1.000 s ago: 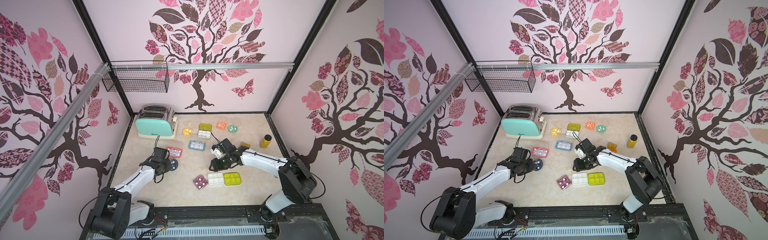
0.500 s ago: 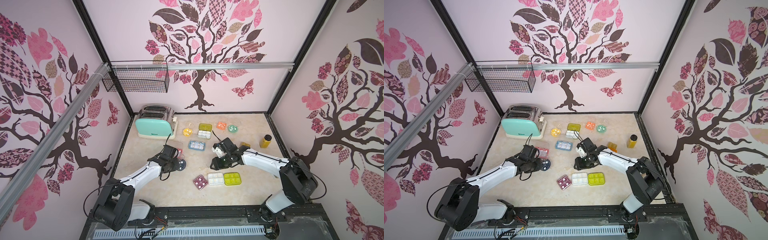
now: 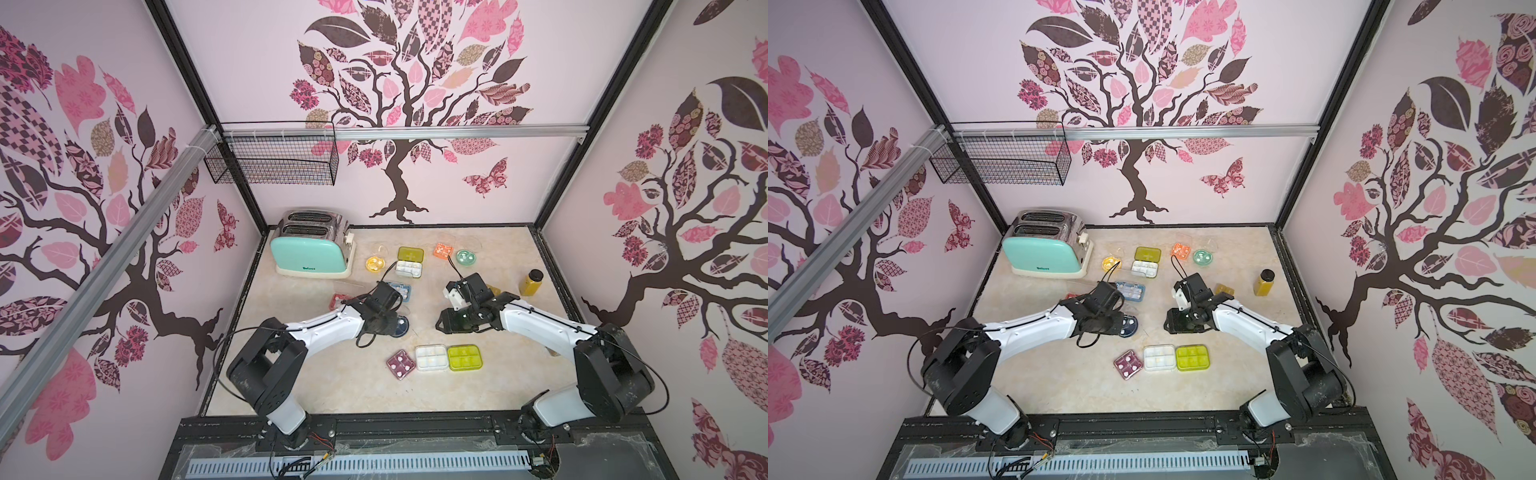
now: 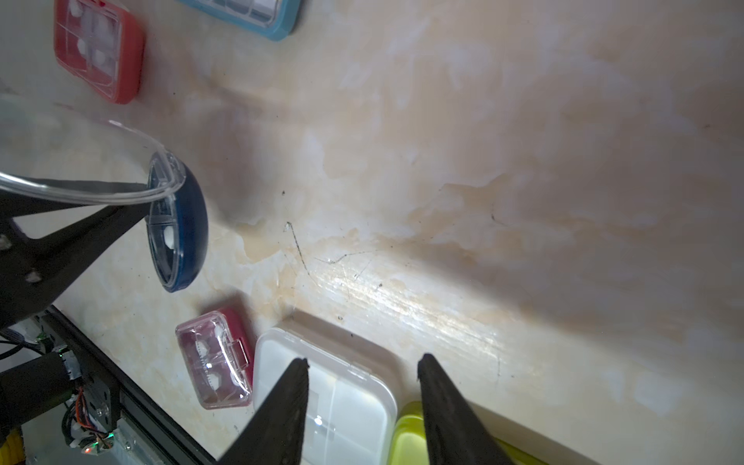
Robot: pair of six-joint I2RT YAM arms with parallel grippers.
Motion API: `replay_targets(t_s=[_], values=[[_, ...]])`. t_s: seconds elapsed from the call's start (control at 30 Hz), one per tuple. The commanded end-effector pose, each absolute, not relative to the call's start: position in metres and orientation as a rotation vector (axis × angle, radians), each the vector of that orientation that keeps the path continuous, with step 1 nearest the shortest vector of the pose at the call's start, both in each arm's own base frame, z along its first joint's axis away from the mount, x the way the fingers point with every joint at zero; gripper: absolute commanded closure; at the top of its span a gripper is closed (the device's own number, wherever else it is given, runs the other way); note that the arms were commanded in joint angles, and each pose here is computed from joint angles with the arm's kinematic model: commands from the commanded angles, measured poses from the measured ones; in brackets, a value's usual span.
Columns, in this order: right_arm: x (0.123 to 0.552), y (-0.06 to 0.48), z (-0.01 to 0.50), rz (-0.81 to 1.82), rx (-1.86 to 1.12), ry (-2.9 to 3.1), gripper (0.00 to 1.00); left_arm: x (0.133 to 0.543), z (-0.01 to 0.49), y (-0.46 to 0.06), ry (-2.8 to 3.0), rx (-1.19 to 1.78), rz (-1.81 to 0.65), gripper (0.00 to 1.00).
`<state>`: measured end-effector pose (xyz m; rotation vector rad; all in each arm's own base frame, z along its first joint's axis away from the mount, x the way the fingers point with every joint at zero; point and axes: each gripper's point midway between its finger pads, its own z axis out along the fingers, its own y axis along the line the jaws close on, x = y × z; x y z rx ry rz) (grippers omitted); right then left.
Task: Close pillboxes
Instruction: Place the pillbox at the center of the board.
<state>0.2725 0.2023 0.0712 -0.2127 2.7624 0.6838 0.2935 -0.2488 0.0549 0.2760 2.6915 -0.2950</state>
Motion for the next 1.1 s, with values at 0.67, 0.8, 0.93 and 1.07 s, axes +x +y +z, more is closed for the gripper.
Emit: replay_targets(t_s=[0.67,0.8,0.93,1.07], values=[[0.287,0.191,0.090,0.812,-0.035,2.661,0.39,0.295,0.040,-0.277,2.729,0.357,-0.299,0.92],[0.292,0.205,0.100,0.931,-0.004,2.625,0.32,0.295,0.035,-0.278,2.731,0.359,-0.299,0.91],[0.296,0.215,0.107,1.004,0.023,2.604,0.31,0.295,0.037,-0.278,2.721,0.348,-0.317,0.90],[0.301,0.223,0.105,1.043,0.034,2.607,0.33,0.296,0.043,-0.279,2.705,0.342,-0.330,0.85]])
